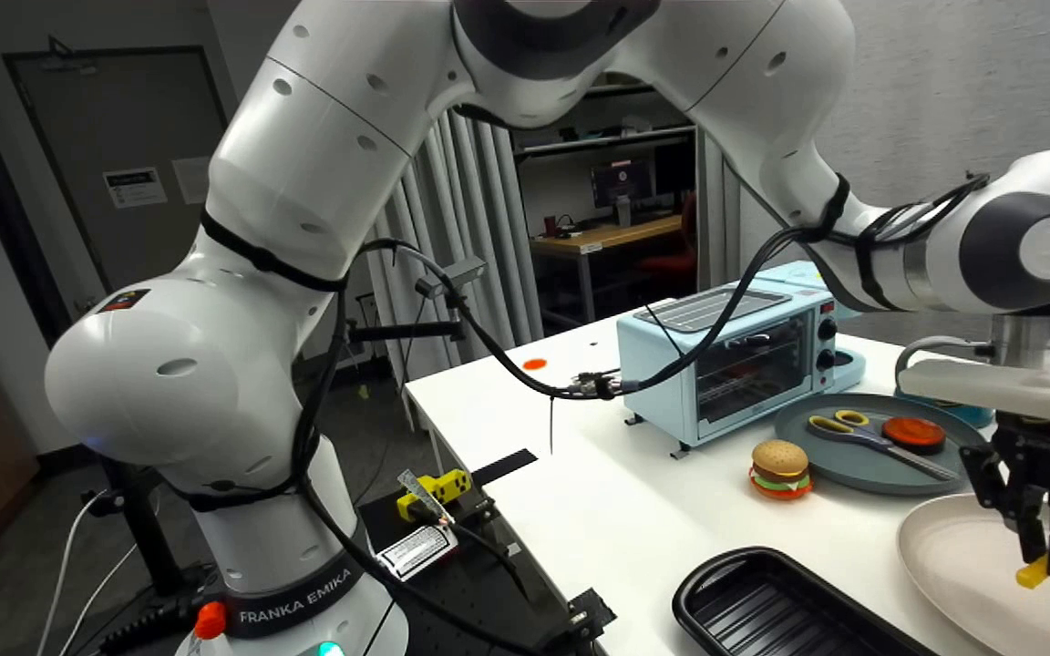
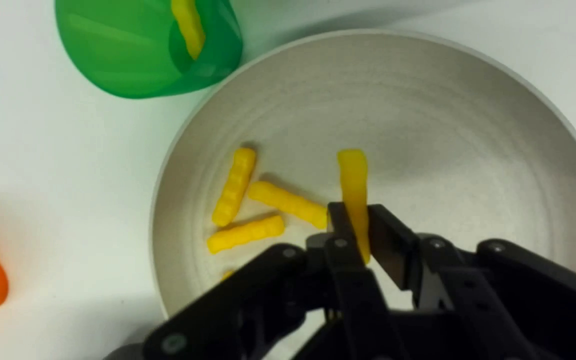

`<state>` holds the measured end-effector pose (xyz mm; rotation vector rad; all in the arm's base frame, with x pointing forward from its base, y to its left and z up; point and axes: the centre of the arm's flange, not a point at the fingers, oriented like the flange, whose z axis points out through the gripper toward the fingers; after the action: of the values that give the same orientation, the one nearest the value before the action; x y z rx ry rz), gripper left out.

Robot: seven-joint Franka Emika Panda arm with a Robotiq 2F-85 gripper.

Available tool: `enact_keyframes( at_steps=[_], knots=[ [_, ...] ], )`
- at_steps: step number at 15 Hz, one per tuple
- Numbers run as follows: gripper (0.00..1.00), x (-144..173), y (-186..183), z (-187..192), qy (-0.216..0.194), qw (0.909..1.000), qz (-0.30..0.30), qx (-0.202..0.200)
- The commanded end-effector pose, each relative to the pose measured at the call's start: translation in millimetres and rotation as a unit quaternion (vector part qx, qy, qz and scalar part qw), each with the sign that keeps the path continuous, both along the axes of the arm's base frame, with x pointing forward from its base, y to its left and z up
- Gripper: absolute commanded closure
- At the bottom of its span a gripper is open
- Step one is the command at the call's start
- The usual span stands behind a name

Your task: Pick up two fries from the plate and place them in the green cup.

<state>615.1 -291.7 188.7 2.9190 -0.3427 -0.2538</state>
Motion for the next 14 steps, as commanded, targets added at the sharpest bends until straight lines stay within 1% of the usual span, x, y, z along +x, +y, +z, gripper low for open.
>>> enact_keyframes(
  at_steps=[1, 4, 8, 10, 14],
  knots=[
    [0.96, -11, -9, 39, -0.002, 0.9994, -0.034, -0.002],
    [0.96, -22, -17, 54, -0.009, 0.9988, -0.047, -0.012],
    [0.96, -36, -38, 60, -0.012, 0.9974, -0.07, -0.014],
    [0.96, -48, -45, 58, -0.007, 0.997, -0.075, -0.019],
    [0.96, -70, -51, 47, 0.012, 0.9963, -0.083, -0.016]
  ],
)
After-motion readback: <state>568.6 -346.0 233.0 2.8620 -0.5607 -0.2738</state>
